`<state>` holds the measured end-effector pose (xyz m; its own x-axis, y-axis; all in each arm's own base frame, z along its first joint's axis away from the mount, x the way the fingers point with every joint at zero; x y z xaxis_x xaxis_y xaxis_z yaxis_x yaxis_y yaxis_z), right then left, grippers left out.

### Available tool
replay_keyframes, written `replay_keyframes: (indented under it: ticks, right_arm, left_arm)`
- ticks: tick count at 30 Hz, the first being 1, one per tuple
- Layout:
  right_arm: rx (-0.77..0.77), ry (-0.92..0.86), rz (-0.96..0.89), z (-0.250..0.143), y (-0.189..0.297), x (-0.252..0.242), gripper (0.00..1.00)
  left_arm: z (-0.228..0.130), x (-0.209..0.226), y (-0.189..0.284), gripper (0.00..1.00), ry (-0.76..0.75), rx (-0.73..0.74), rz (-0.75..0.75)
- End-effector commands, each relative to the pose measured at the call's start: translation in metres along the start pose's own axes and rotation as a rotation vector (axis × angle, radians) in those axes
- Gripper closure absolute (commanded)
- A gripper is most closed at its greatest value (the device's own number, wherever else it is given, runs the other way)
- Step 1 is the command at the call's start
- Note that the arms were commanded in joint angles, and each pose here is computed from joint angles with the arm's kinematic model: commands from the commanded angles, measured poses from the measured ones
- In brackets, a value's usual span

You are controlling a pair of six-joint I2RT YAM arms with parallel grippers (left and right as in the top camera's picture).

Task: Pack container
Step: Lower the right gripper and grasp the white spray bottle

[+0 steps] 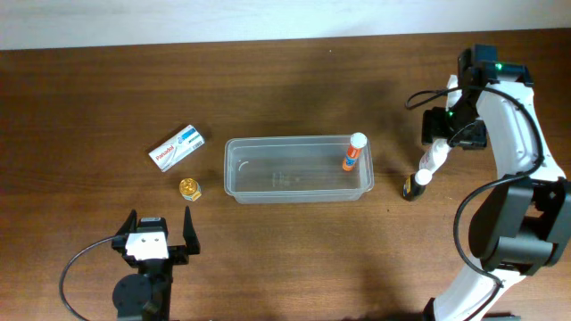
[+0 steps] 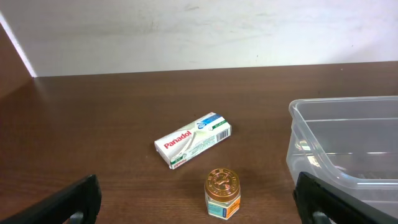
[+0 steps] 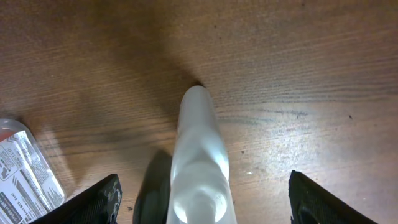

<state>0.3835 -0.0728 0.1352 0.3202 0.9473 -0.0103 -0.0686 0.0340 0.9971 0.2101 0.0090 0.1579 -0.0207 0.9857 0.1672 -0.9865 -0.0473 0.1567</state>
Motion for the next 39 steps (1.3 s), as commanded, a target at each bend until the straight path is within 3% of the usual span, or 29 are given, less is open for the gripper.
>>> replay_keyframes:
  ticks: [1, 20, 32, 39]
  right_arm:
    - [0.026, 0.03, 0.014, -0.002, -0.009, 0.0, 0.22]
    - [0.051, 0.03, 0.01, -0.011, -0.031, 0.0, 0.3]
    - [0.045, 0.03, 0.011, -0.009, -0.031, 0.0, 0.53]
    - [0.045, 0.03, 0.011, -0.009, -0.031, 0.0, 0.59]
  left_arm:
    - [-0.002, 0.002, 0.0, 0.01, -0.016, 0.0, 0.012]
    - [-0.002, 0.002, 0.0, 0.01, -0.016, 0.0, 0.012]
    - [-0.002, 0.002, 0.0, 0.0, -0.016, 0.0, 0.012]
    - [-0.002, 0.002, 0.0, 0.0, -0.016, 0.0, 0.012]
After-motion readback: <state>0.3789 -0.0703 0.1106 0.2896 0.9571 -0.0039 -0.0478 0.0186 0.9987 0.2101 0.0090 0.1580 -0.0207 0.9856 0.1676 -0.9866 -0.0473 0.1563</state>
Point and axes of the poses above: each gripper's point midway between its finger pads, its own y axis back along the fingers, its own x axis along the line the jaws close on, z = x × y, the point moved 3 cm from there along y, back along the fingers, and after that the axes turned 7 degrees about -y, right-handed, at the moved point
